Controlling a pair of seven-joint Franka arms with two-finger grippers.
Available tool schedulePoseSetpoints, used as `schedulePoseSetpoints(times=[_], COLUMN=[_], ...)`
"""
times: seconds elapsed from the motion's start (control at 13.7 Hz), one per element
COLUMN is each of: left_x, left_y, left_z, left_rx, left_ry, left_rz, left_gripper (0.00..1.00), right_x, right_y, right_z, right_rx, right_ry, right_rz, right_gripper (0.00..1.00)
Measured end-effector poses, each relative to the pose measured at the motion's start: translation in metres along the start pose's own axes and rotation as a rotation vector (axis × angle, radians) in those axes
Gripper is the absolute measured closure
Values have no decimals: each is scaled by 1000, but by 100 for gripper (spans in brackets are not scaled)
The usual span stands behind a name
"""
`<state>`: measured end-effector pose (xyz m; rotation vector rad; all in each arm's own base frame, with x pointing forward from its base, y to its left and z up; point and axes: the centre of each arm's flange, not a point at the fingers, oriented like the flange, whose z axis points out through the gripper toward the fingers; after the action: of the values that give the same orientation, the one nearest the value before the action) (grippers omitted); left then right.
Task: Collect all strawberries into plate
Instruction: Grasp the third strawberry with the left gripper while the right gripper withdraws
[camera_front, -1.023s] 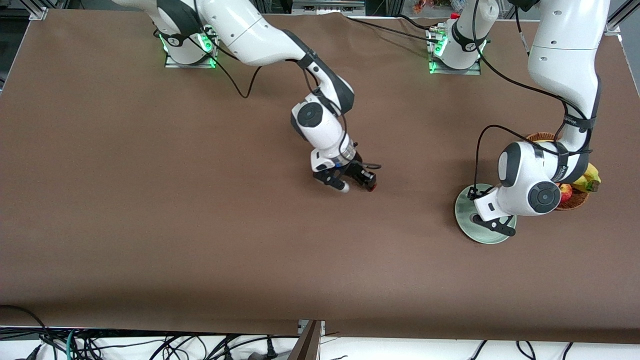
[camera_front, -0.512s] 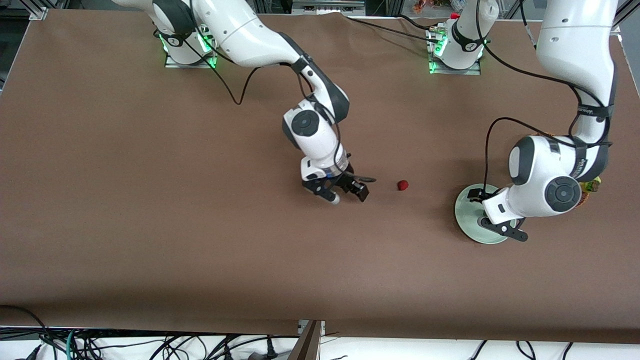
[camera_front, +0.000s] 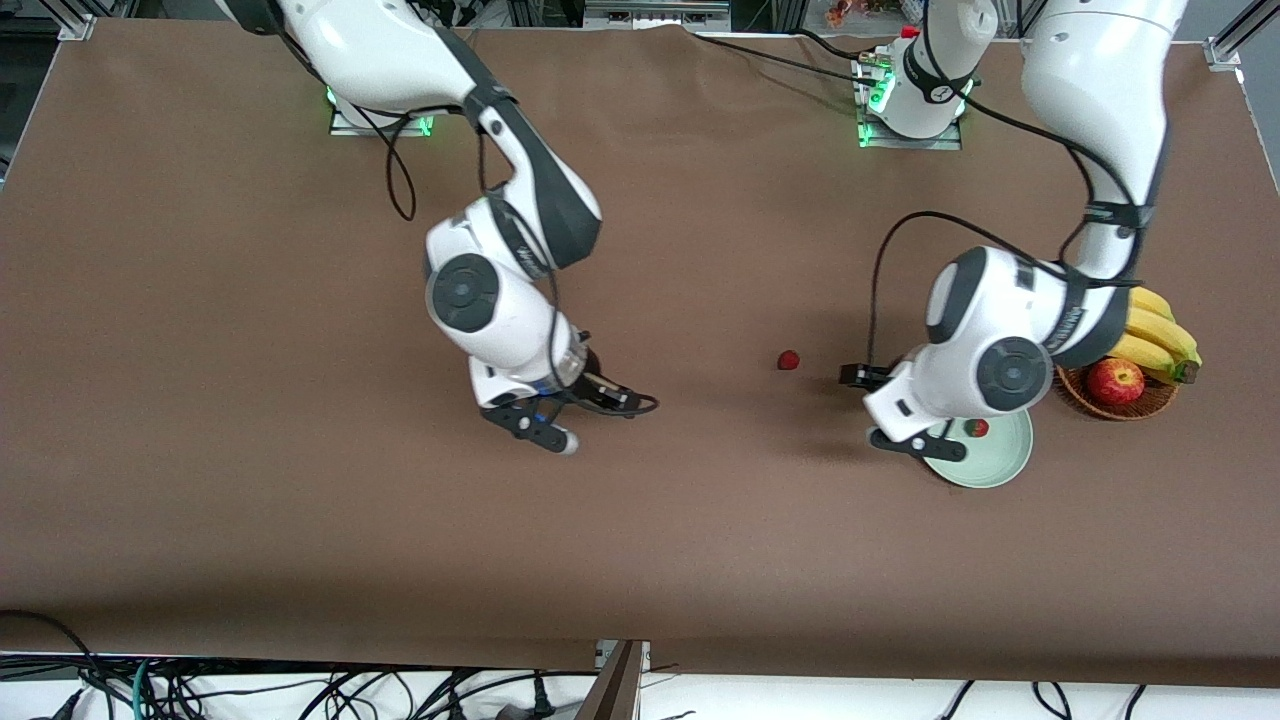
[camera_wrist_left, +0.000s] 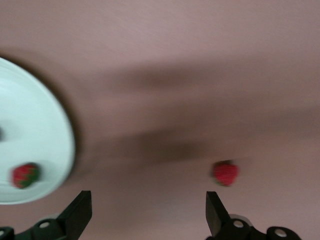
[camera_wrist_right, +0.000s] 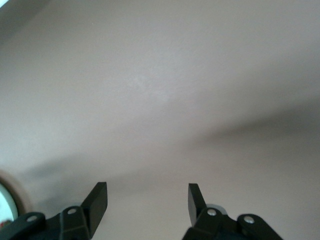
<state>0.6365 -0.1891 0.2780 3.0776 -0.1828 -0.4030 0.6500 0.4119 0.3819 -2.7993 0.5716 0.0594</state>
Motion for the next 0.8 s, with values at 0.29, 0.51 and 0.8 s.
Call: schedulePoseSetpoints(times=[0.29,0.51,0.8], left_x=[-11,-29,-43], left_y=[51,78,95], left_z=[52,96,119], left_rx=[6,2,2], left_ry=[39,80,95], left_rz=[-56,-90,-97], left_gripper=[0,0,0], right_x=[18,32,37], right_y=[48,99,162], right_z=[-95,-158,-219], right_rx=[-98,-130,-193], right_ry=[-62,-82,-85], right_rz=[-123,-187,-254], right_gripper=[17,1,1])
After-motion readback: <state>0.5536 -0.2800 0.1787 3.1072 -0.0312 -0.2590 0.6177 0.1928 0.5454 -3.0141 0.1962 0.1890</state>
